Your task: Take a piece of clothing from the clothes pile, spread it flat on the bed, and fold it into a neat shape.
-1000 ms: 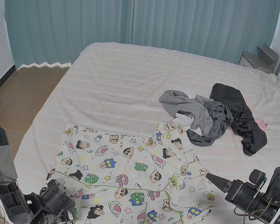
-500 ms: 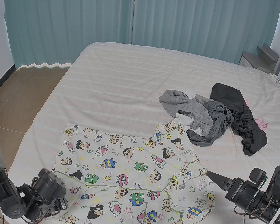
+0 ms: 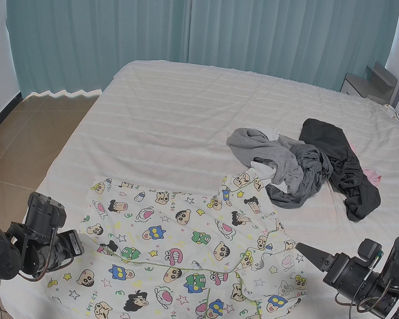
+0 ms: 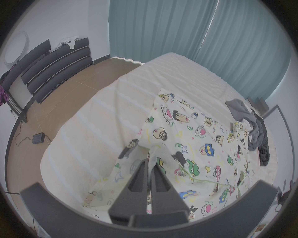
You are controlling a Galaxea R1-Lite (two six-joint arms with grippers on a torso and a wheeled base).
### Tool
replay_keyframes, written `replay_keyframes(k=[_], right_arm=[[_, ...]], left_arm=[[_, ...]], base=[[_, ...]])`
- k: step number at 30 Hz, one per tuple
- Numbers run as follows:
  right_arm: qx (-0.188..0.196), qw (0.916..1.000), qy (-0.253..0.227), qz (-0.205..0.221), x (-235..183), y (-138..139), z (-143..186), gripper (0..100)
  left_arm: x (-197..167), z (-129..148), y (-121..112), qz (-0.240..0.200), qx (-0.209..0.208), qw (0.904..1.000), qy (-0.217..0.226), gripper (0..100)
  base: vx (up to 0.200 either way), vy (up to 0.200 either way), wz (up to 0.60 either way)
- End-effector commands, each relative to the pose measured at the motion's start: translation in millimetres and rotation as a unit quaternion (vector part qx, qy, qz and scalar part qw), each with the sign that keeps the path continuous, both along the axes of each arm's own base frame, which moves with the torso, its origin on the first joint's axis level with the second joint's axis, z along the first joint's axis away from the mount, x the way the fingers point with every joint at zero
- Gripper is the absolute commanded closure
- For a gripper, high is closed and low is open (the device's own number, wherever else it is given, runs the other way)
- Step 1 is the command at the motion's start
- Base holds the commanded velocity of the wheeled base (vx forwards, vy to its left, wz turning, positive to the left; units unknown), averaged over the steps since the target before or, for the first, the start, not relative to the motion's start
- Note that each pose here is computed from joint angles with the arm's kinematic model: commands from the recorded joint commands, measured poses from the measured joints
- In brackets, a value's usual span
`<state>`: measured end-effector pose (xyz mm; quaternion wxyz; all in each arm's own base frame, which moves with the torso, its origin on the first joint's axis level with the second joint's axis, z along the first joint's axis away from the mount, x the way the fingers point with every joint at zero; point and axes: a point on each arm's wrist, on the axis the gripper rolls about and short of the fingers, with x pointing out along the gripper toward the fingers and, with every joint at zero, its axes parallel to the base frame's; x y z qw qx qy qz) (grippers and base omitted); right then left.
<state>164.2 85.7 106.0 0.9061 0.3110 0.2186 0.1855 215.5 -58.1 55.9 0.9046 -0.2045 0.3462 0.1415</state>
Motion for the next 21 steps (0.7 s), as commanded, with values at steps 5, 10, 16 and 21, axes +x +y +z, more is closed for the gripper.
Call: replay_keyframes(k=[5,10,16,21], right_arm=[[0.003,1.0,-0.006,0.0,-3.6,-2.1,2.4,0],[0.004,1.0,-0.009,-0.002,-4.0,-2.9,3.5,0],[0.005,0.9999,-0.009,-0.002,-4.7,-3.3,3.9,0],[0.004,1.0,-0.008,-0.002,-4.8,-3.3,3.3,0]], left_arm=[[19.0,-3.7,13.4,0.033,0.002,0.9994,0.001,100],[22.1,-13.5,14.2,0.034,0.008,0.9992,0.02,100],[27.7,-24.7,14.2,0.037,0.01,0.9989,0.027,100],[31.1,-34.0,15.0,0.039,0.011,0.9986,0.035,100]], base=[[0.0,0.0,0.0],[0.0,0.0,0.0],[0.0,0.0,0.0],[0.0,0.0,0.0]])
